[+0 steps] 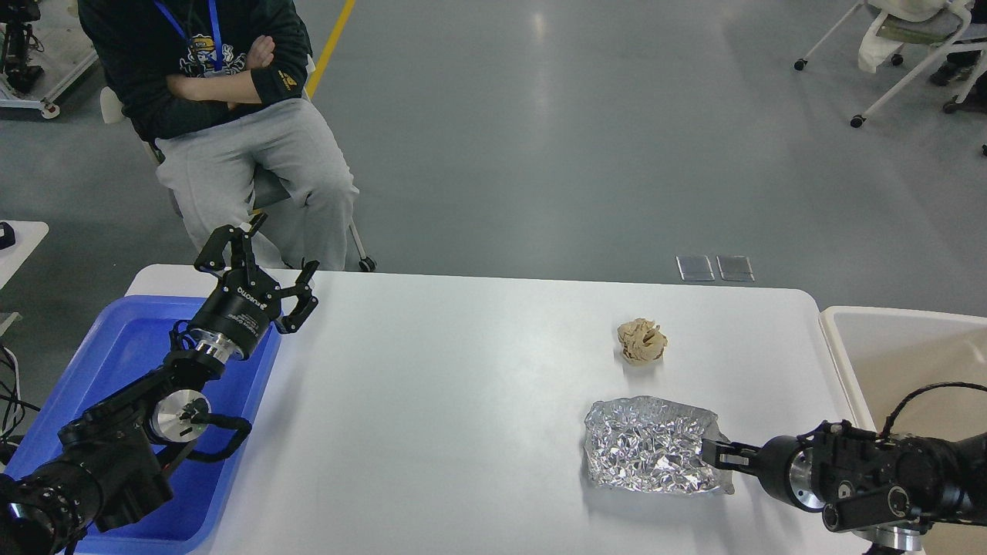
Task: Tidy desktop
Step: 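Lower the right gripper onto the silver foil wrapper and grasp it, then lift the foil wrapper with the right gripper toward the white bin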
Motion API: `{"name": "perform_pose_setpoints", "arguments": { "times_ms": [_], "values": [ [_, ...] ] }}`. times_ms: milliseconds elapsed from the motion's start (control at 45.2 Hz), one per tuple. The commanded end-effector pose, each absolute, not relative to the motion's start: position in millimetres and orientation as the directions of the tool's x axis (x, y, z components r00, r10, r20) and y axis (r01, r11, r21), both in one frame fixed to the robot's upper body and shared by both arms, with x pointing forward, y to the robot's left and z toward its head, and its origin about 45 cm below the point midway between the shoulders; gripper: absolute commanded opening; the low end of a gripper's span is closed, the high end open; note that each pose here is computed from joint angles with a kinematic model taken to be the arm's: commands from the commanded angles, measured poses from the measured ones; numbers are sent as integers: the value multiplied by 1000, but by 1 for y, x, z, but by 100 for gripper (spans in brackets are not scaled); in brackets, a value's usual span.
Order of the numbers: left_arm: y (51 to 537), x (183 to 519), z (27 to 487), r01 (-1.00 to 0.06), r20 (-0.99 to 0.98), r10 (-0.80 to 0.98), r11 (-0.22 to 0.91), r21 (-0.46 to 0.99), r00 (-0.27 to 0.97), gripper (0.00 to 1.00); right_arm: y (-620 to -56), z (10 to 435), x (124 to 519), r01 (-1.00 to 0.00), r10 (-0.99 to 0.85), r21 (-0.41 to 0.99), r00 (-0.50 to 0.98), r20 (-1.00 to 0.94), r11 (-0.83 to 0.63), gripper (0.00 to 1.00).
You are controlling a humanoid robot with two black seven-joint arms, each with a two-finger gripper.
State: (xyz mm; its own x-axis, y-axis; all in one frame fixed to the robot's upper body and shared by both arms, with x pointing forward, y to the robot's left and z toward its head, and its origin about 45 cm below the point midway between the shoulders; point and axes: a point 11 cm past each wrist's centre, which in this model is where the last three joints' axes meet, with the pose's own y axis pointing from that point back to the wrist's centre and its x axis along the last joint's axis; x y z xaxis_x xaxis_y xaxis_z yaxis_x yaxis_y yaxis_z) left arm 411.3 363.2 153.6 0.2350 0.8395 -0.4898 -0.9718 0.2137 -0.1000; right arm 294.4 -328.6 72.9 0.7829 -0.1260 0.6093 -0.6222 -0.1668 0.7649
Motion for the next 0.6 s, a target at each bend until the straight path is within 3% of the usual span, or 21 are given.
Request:
{"name": "perform_pose_setpoints", "arguments": {
  "times_ms": [0,133,465,575],
  "values": [
    [363,411,154,-972,-490,840,214,-100,235,100,-328,71,293,-618,-111,767,786,609,-172,56],
    [363,411,154,-972,-490,840,213,-101,235,100,-327,71,293,-619,-118,766,786,608,-174,45],
    [363,411,154,-972,-490,840,213,-101,235,100,-324,70,289,-610,-123,771,792,597,-182,1],
    [363,411,154,-972,-490,840,214,-100,235,100,-325,72,289,-610,-129,771,793,596,-182,0]
  ]
}}
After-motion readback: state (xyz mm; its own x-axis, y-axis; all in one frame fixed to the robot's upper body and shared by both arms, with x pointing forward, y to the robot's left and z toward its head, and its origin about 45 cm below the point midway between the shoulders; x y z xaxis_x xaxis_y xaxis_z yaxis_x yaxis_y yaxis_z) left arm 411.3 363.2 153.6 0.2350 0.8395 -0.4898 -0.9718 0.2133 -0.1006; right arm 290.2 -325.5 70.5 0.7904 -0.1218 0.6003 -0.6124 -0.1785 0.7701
